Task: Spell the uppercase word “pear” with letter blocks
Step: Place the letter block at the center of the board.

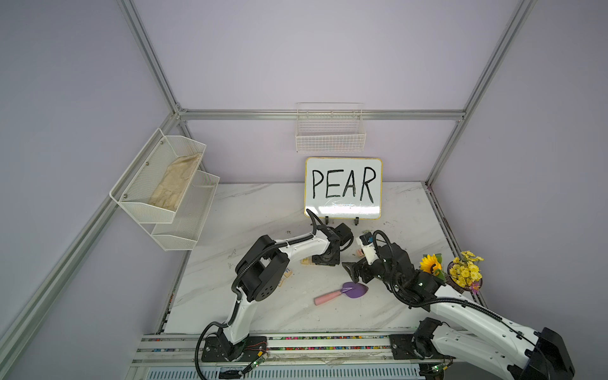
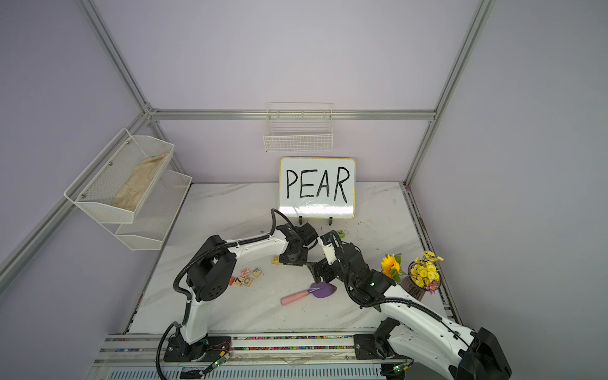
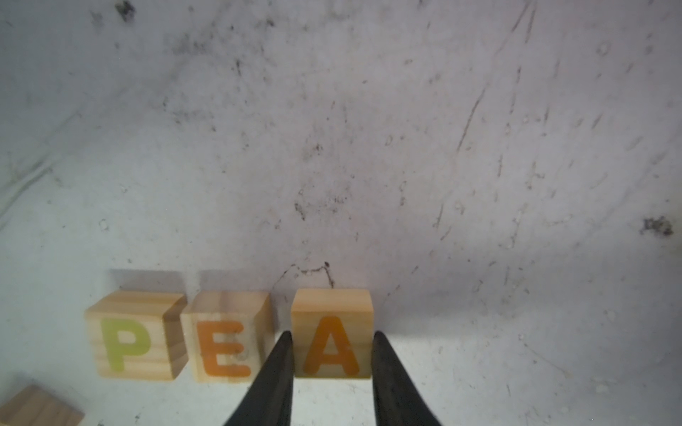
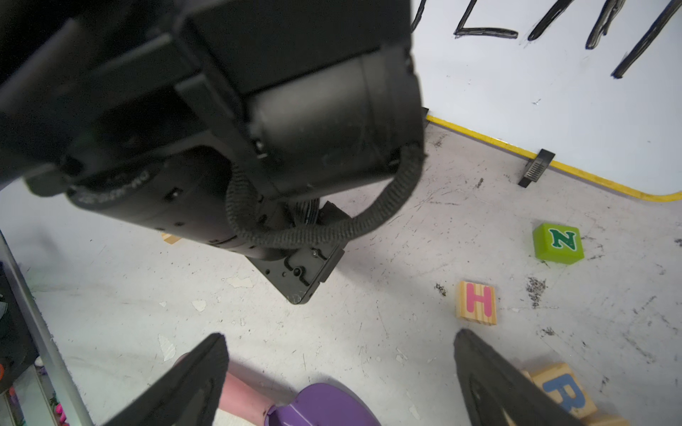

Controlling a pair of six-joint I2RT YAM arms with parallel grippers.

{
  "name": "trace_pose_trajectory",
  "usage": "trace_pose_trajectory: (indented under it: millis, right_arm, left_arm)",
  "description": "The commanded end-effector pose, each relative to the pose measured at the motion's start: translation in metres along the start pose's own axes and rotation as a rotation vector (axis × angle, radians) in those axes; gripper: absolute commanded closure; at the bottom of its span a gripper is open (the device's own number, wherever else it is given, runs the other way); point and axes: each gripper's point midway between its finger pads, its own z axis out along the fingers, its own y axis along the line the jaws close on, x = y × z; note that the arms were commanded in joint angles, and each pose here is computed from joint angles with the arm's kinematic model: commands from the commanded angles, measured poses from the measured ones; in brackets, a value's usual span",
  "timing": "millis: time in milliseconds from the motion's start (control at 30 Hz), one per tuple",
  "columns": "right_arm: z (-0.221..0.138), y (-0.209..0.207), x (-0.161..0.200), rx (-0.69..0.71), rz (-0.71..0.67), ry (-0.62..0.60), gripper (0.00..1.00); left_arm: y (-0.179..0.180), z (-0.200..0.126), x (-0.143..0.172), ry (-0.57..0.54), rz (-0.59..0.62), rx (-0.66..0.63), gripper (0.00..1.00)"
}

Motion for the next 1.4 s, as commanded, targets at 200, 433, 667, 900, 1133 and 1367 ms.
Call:
trace_pose_trajectory:
  millis: [200, 433, 667, 900, 1133, 1367]
  right_arm:
    - [0.000, -0.003, 0.001, 0.013, -0.016, -0.010, 0.03]
    - [0.001, -0.002, 0.001, 0.011, -0.016, -0.007, 0.03]
    - [0.001, -0.007, 0.001, 0.034, -0.015, -0.014, 0.03]
    - [-0.006, -0.024, -0.011, 0.142, 0.031, -0.063, 0.03]
    - [-0.019, -0.040, -0.034, 0.245, 0.075, -0.133, 0.03]
    - [-0.008, -0.052, -0.045, 0.334, 0.101, -0.102, 0.03]
  left_arm:
    - [-0.008, -0.014, -0.010, -0.034, -0.020, 0.027, 0.55]
    - [-0.013, -0.020, -0.014, -0.045, -0.018, 0.043, 0.53]
    - [-0.017, -0.038, -0.022, -0.080, -0.018, 0.071, 0.52]
    - [-0.021, -0.072, -0.035, -0.149, 0.024, 0.121, 0.43]
    - [-0.020, -0.114, -0.061, -0.279, 0.066, 0.150, 0.31]
    - [-0.015, -0.151, -0.077, -0.445, 0.100, 0.213, 0.12]
